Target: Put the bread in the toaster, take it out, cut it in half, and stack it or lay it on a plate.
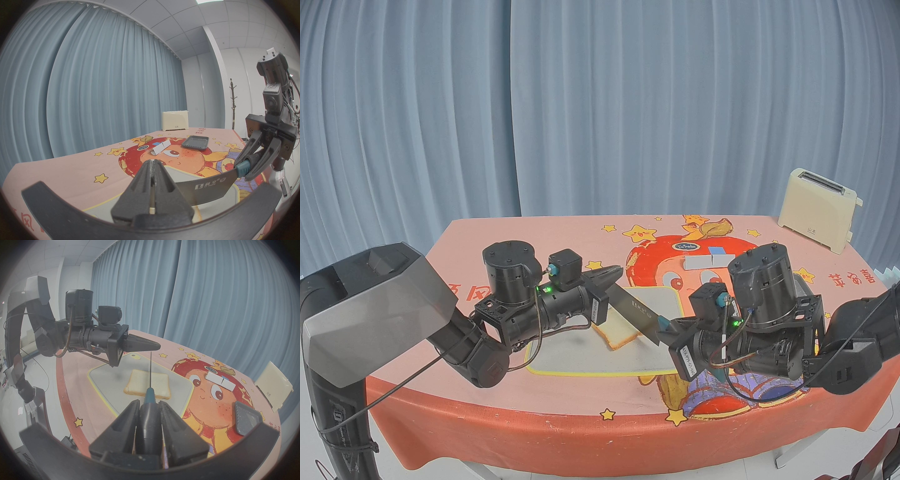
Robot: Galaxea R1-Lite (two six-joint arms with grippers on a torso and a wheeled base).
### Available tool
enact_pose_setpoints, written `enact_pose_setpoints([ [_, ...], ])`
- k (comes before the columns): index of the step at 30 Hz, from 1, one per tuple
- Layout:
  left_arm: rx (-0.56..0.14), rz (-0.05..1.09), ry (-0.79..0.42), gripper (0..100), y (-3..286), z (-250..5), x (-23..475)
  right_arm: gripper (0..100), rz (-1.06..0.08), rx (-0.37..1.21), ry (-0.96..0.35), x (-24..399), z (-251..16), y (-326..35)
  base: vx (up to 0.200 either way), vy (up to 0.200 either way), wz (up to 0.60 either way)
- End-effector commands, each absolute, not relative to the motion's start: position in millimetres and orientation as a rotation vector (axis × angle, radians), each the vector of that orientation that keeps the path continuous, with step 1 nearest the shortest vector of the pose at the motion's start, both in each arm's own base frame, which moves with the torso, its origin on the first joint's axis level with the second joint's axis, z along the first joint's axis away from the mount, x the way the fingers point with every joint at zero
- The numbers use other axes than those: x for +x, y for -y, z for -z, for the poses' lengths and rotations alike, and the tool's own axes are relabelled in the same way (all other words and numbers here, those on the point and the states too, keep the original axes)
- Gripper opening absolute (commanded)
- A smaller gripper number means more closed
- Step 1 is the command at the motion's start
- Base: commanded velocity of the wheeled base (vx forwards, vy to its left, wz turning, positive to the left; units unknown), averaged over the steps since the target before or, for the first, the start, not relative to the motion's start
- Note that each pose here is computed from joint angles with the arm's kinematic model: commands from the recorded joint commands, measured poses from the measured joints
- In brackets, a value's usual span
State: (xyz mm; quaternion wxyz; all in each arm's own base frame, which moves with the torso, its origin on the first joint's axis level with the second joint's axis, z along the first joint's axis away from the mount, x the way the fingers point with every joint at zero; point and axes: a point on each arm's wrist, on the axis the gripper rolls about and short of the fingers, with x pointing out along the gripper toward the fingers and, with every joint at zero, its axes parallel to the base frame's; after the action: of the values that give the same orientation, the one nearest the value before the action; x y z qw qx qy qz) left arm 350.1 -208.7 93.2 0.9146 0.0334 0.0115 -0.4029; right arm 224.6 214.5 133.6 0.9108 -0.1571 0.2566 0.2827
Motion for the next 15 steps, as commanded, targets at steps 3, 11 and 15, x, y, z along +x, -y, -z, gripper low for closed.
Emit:
enact_pose_setpoints([
  [3,0.073,0.861,0.002,0,219,-95,343,0,-0.584,-0.328,-0.537,224,-131,-215,0.000,0.000,0.00],
  [11,0.078,0.862,-0.016,0,218,-90,341,0,-0.580,-0.333,-0.538,225,-130,-216,0.000,0.000,0.00],
  [15,0.082,0.861,-0.039,0,219,-82,342,0,-0.580,-0.334,-0.541,225,-129,-216,0.000,0.000,0.00],
])
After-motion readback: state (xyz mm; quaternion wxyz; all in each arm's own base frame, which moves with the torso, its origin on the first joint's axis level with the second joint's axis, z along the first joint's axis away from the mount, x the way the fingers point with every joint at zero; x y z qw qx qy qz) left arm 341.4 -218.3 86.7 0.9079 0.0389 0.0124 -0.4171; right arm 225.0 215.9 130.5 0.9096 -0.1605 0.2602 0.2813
